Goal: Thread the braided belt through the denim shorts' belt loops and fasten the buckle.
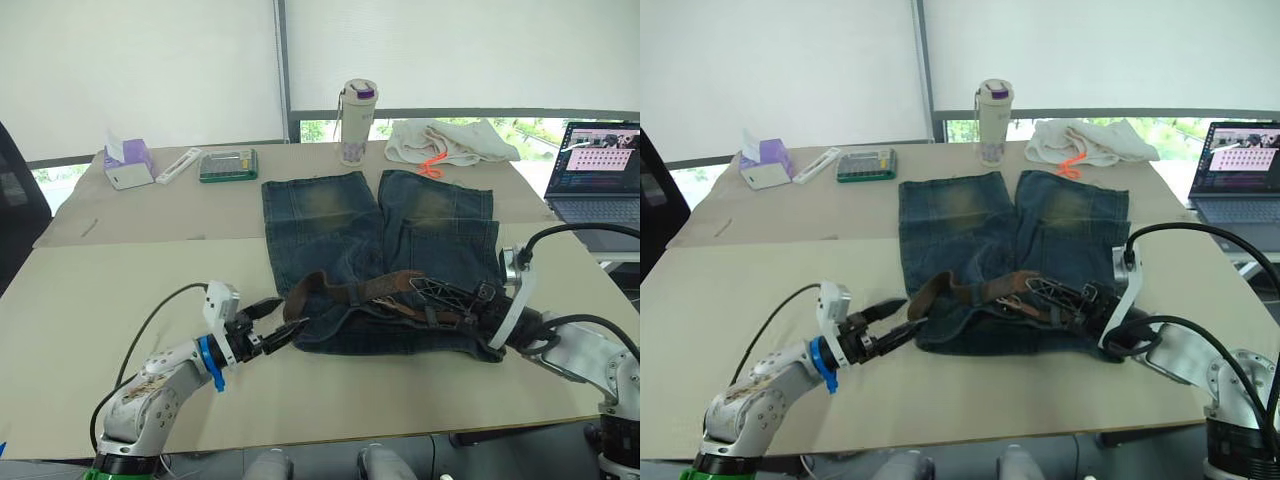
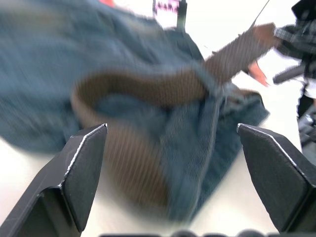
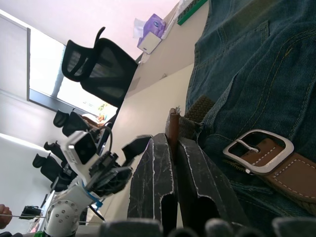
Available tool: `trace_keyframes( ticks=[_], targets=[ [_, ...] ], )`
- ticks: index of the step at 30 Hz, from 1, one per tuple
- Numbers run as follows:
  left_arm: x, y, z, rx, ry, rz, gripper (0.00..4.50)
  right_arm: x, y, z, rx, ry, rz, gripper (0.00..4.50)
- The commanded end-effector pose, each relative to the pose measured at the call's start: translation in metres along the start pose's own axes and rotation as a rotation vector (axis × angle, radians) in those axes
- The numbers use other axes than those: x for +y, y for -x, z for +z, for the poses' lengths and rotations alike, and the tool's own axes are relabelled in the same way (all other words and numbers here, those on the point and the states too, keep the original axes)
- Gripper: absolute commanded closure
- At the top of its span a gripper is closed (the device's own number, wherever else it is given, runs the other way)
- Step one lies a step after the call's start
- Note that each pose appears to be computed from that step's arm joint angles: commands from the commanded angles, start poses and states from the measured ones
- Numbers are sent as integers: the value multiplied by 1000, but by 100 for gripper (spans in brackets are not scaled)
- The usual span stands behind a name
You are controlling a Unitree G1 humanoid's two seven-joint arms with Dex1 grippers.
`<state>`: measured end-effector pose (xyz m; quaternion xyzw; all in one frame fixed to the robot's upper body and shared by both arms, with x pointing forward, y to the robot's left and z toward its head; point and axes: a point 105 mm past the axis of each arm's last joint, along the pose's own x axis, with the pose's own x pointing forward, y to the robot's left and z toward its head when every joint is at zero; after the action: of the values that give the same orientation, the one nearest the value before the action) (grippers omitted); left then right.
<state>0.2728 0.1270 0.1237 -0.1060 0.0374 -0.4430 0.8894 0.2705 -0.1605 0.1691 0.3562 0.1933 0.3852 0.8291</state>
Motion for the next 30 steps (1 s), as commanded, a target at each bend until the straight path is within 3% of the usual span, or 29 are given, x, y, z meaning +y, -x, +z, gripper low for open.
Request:
trace_keyframes(
  ticks=[1,6,10,15,21,26,30],
  targets=[
    [-22,-8,24,-49,-84,-119,4,6,-7,8,-49,21,14,450],
    [-53,-26,3,69,-106,-286,4,9,-25,10,-79,-7,5,450],
    [-58,-31,-31,208,-125,-296,4,7,-31,12,-99,-12,-31,450],
    [-70,-36,-41,214,-79,-320,4,8,-27,18,-125,-15,-50,450],
    [-52,-35,-60,308,-125,-261,4,7,-29,19,-134,-26,-69,450],
    [-17,-32,-75,407,-189,-111,4,14,-27,16,-106,-13,-44,450],
    [-17,-29,-78,389,-153,-81,4,16,-14,12,-55,-3,-39,450]
  ],
)
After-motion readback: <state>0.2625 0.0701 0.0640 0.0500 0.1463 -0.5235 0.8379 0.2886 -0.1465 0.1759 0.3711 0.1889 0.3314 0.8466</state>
